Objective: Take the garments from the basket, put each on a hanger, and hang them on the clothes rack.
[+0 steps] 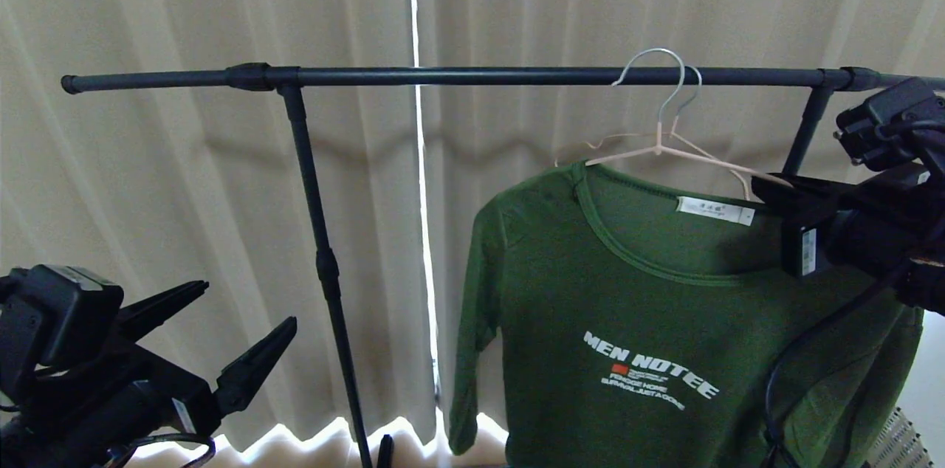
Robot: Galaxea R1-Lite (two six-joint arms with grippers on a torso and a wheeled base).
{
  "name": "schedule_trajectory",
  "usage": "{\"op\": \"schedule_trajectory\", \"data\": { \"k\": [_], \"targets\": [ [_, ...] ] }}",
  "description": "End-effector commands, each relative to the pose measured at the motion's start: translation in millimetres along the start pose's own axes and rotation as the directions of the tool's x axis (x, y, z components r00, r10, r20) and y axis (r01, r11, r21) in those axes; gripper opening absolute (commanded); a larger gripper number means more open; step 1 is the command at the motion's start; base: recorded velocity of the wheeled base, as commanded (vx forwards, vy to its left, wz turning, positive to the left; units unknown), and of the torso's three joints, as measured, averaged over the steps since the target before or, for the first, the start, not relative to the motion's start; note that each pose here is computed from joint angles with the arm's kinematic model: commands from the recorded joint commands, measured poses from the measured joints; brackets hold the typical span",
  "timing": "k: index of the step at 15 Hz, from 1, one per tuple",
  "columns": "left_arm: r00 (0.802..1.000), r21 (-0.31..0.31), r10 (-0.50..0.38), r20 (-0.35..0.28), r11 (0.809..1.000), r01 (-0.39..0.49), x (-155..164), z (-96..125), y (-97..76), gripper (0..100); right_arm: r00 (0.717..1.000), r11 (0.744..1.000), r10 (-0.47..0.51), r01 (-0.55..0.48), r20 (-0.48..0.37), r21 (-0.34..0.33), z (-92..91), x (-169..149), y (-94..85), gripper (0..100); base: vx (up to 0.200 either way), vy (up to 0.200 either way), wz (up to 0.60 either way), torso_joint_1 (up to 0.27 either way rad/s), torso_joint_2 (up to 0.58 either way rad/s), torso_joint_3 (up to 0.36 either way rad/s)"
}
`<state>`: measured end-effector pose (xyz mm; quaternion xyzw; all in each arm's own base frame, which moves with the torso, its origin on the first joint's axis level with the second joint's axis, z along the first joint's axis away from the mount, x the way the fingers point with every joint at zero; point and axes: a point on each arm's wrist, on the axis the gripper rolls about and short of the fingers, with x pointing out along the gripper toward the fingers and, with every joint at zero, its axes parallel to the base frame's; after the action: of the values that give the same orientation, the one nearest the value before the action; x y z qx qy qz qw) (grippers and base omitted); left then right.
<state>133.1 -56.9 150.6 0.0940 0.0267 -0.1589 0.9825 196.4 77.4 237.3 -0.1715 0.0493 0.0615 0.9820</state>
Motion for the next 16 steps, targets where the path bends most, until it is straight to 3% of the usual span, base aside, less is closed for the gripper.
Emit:
{"op": "schedule_trajectory", "data": {
  "k": [1,8,12,16],
  "targets": [
    [1.000,0.000,0.001,0.000,1.000,-0.001,-0.1,0.0,0.0,100,1.000,1.000,-0.016,0.016,-0.001,0.000,6.7,12.1,1.7,0,0.000,0.000,0.00,0.000,0.00,0.000],
    [1.000,-0.001,0.001,0.003,1.000,-0.001,-0.6,0.4,0.2,100,0.991,0.992,-0.129,0.129,-0.032,-0.001,27.5,73.5,11.1,0,0.000,0.000,0.00,0.000,0.00,0.000],
    [1.000,-0.001,0.001,0.003,1.000,-0.001,-0.6,0.4,0.2,100,0.982,0.986,-0.169,0.167,-0.083,-0.023,22.1,107.9,22.6,0,0.000,0.000,0.00,0.000,0.00,0.000],
    [1.000,-0.002,0.000,0.003,1.000,0.000,-0.6,0.4,-0.1,100,0.977,0.983,-0.182,0.179,-0.111,-0.038,15.9,121.6,28.5,0,0.000,0.000,0.00,0.000,0.00,0.000]
  ]
}}
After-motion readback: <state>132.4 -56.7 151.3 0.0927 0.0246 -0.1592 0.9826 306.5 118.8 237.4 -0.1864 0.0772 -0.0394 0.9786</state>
